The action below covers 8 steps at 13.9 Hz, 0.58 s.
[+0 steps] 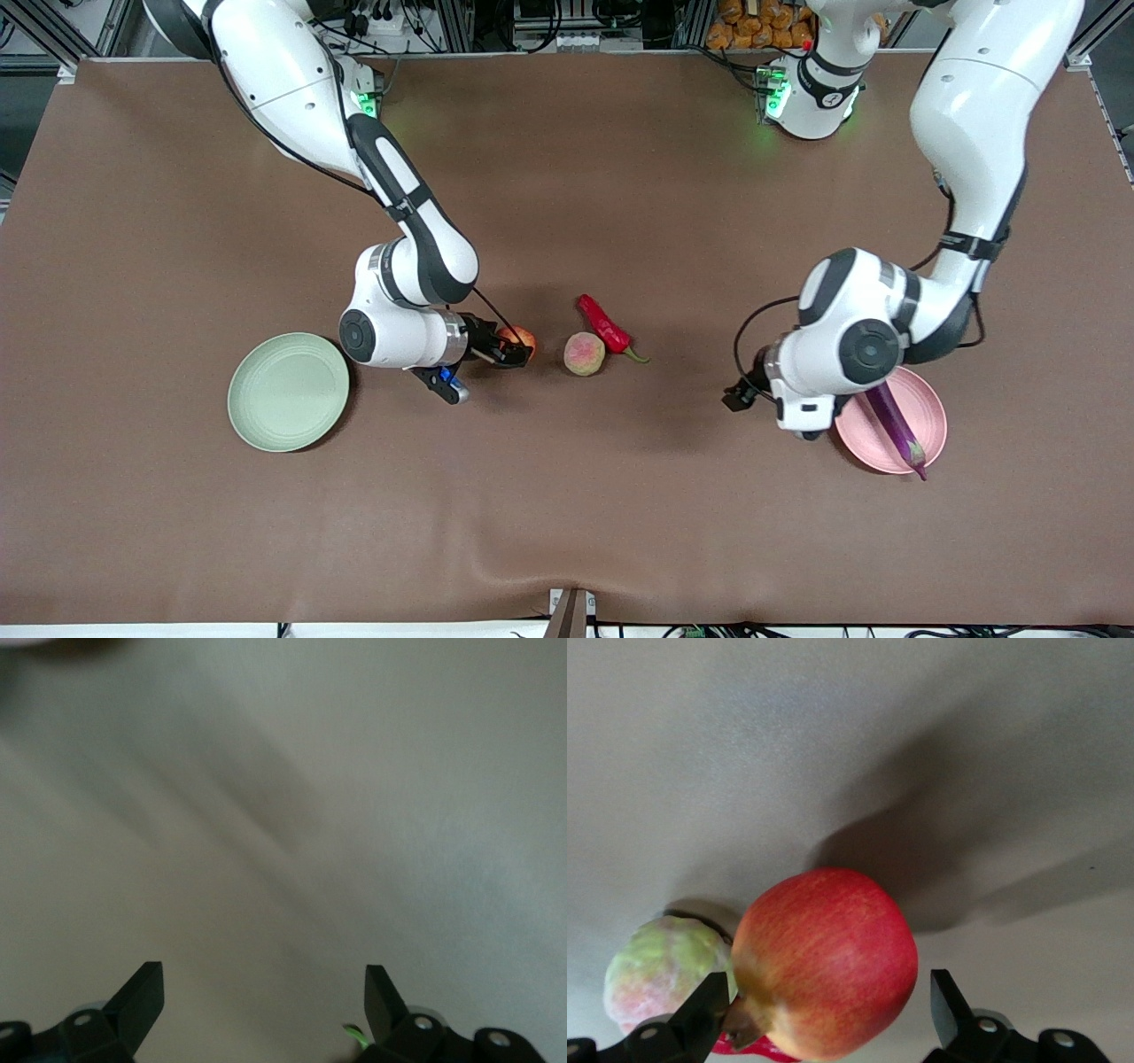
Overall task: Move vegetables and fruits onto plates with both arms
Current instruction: 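Grasp the red apple with the right gripper while the left gripper reaches the pepper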
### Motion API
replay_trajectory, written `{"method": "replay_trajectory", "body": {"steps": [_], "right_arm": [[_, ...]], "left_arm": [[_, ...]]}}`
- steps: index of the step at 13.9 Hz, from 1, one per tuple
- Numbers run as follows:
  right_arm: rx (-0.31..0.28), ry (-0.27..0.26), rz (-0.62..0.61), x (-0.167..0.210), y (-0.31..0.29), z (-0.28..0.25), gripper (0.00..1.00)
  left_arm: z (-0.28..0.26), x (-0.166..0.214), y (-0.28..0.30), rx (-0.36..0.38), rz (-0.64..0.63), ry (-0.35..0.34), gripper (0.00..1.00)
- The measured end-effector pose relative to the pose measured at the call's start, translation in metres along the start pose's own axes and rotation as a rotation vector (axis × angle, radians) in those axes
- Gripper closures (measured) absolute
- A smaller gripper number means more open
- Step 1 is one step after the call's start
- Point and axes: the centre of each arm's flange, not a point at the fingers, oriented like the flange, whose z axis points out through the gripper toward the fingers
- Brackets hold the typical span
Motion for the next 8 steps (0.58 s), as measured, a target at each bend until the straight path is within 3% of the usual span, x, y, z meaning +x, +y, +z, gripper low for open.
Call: {"method": "replay_trajectory", "body": {"steps": [4,6,8], "right_arm": [[0.012,0.037,0.005,0.004,0.002,0.007,0.00],[0.027,0.064,0.007,0.005,0.004,0.007,0.11],[0.031,0.076,0.000,0.002,0.002,0.009,0.11]], "left_arm": [[0.046,-0.059,0.010,-0.063,-0.034,0.002,0.00],[0.066,-0.093,0.017,-0.090,-0.065,-0.006,0.00],[0.079,-0.128,0.025,-0.105,-0.078,-0.014,0.00]]}}
